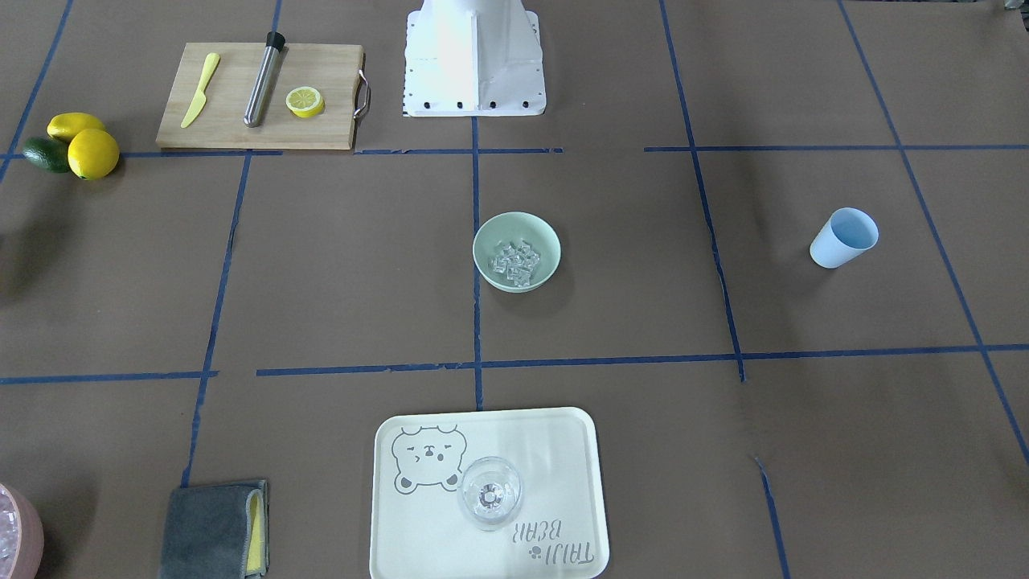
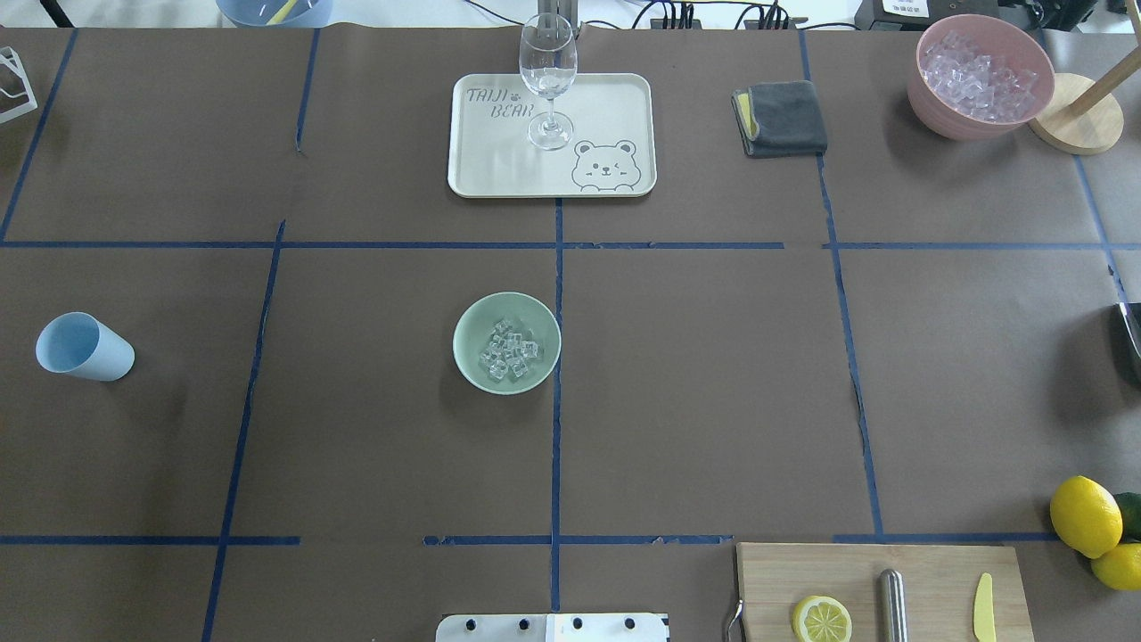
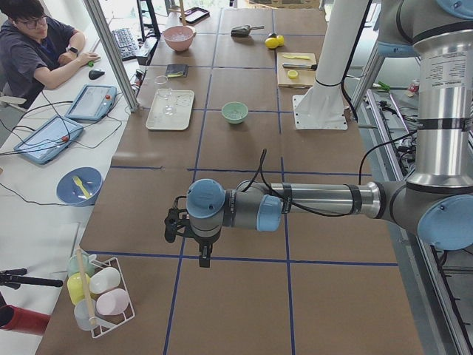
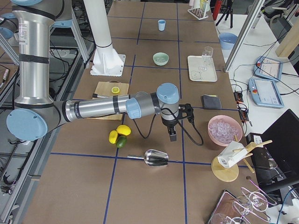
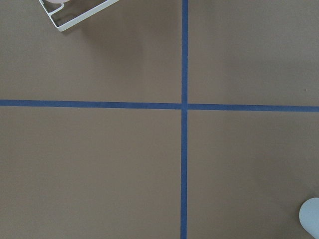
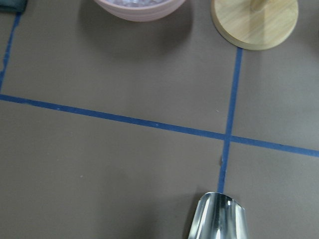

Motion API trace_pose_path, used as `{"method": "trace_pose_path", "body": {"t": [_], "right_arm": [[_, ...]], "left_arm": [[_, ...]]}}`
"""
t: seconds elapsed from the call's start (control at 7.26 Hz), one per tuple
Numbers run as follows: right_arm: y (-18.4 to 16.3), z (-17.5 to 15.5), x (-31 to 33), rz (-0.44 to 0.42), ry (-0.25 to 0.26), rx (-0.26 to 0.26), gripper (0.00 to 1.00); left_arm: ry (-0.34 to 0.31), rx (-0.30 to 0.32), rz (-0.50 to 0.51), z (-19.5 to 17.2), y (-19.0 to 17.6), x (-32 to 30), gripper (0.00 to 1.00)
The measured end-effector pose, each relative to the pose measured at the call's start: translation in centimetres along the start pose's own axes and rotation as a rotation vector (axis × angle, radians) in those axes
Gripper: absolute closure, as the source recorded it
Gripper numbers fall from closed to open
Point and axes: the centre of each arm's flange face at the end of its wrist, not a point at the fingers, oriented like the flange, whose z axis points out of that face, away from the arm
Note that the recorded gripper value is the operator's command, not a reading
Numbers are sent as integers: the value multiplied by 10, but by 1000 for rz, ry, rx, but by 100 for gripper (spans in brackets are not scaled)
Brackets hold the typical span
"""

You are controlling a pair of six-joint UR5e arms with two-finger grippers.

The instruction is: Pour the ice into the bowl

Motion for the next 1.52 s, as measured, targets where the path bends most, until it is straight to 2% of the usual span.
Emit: {"method": "trace_pose_path", "body": {"t": [0.14,0.41,0.83,0.96,1.1,1.24,1.52], "right_arm": [[-19,-2,-46,-27,-49,8,0],[-43,1,-144,-17,-117,3,0],[-58,26,-326,79,-156,-2,0],[-54,41,-391,119,-147,-11,0],[-46,55,-453,133,-112,-20,5],[-39,70,-504,123,-70,-18,10],[-36,105,-583,144,-35,-36,11]], "left_arm": [[-6,6,7,-3,-1,3,0],[-49,11,10,-5,0,1,0],[-90,6,10,-1,10,-8,0],[-91,5,32,-1,11,-7,0],[-88,2,57,-1,13,-7,0],[-86,2,70,-1,13,-7,0],[-84,2,76,-1,14,-7,0]]}}
